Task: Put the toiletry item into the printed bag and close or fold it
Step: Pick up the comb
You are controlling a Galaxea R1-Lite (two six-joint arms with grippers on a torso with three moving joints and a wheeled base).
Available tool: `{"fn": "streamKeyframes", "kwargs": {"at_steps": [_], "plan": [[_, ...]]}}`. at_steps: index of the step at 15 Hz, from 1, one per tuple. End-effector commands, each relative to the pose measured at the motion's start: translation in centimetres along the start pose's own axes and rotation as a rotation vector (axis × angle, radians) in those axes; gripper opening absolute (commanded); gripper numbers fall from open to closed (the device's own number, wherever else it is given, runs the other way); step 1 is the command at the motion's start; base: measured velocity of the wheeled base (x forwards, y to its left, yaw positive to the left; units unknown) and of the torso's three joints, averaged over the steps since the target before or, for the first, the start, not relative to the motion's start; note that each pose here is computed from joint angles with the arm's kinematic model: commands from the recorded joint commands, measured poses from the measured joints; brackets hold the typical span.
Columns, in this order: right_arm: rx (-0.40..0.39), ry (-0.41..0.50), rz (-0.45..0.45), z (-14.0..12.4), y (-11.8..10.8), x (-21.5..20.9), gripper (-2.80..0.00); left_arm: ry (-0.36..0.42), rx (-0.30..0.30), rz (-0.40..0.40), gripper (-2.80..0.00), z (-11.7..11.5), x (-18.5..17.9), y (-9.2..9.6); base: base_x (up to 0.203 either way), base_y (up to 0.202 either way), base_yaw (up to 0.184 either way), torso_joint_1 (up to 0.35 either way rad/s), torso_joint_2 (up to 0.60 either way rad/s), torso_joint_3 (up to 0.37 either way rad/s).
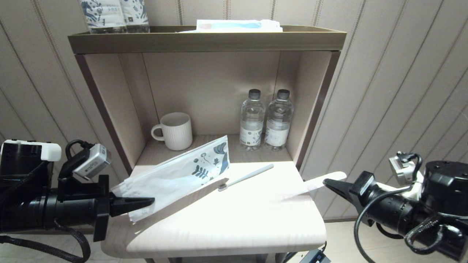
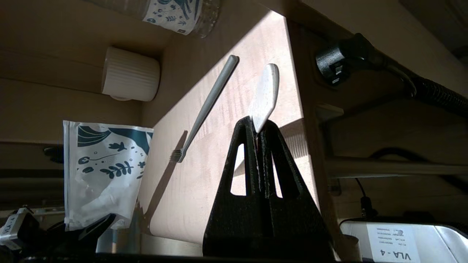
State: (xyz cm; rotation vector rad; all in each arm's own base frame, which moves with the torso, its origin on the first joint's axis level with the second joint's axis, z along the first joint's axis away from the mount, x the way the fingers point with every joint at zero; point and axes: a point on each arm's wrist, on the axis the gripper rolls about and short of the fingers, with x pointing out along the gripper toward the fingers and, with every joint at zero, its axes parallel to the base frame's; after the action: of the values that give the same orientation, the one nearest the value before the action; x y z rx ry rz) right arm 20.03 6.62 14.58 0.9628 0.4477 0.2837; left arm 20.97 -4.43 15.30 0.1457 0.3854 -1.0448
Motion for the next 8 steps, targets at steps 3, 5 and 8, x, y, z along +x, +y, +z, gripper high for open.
{"fn": "streamKeyframes", "kwargs": {"at_steps": [3, 5, 8], "plan": [[-0.011, -0.003, 0.006, 3.0, 5.6, -3.6, -2.80, -0.046, 0.053, 0.021, -2.80, 1.5, -0.7, -0.3, 0.000, 0.000, 0.000, 0.000, 0.00, 0.000], [-0.028, 0.031, -0.037, 4.0, 7.8, -5.0, -2.80, -0.058, 0.071, 0.035, -2.80, 2.1, -0.9, -0.2, 0.000, 0.000, 0.000, 0.000, 0.00, 0.000], [-0.088, 0.135, 0.028, 3.0, 11.0, -8.9, -2.80, -0.052, 0.074, 0.062, -2.80, 2.2, -1.0, -0.3, 0.000, 0.000, 0.000, 0.000, 0.00, 0.000]]}}
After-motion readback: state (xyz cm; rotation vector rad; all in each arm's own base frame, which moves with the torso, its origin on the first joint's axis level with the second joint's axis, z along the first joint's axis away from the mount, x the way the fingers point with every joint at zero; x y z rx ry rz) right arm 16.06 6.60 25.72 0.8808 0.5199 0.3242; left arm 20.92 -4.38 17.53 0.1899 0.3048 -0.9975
